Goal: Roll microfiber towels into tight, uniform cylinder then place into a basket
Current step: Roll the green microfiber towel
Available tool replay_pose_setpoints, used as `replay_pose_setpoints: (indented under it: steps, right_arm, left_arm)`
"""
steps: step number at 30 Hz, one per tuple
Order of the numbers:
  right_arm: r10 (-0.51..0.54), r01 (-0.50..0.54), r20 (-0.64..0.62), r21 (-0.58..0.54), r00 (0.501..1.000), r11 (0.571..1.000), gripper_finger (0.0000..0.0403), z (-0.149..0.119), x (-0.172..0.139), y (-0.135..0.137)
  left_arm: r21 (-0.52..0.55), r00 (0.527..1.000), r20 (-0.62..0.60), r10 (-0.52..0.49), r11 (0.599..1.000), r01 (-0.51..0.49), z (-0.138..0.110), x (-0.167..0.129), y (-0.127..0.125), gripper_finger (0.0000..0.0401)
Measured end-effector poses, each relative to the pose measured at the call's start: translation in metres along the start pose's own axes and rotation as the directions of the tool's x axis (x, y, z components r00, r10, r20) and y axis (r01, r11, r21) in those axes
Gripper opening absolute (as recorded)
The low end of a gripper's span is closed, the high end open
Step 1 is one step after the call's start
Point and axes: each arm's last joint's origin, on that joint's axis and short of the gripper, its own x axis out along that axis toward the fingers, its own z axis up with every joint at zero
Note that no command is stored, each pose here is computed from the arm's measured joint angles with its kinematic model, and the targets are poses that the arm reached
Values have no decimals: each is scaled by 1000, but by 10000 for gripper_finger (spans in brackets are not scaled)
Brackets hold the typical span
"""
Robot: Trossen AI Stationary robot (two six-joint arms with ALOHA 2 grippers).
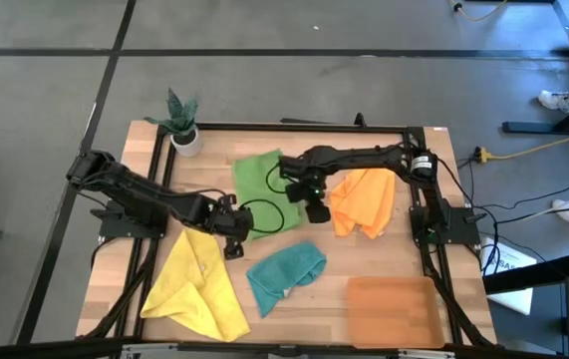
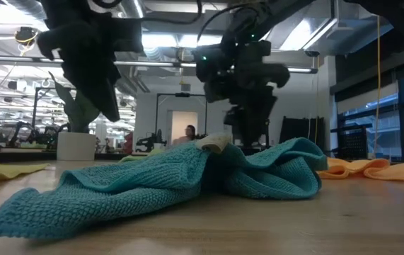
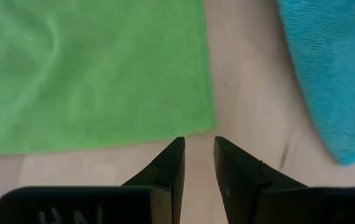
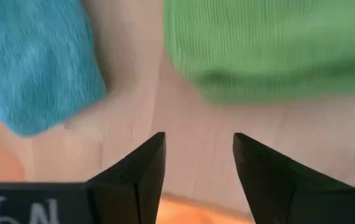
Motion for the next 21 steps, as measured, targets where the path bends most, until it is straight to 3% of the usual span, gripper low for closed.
replay_pose_setpoints:
  steps: [6,11,16,21]
  right_arm:
    - [-30,33,-49,53,998,998,188,-6,4,-2]
    - [-118,125,-64,118,991,985,188,-5,3,-5]
    - [-203,211,-70,143,977,967,189,-6,-4,-4]
    - [-247,246,-4,134,969,960,188,-10,-31,7]
  left_arm:
    - [13,999,8,-48,999,48,-8,-8,-17,78]
    - [-64,993,-24,-116,991,114,-16,-16,-29,78]
    - [-69,999,40,-31,997,34,-21,-19,-36,78]
    - [-49,991,121,63,997,-58,-23,-21,-40,78]
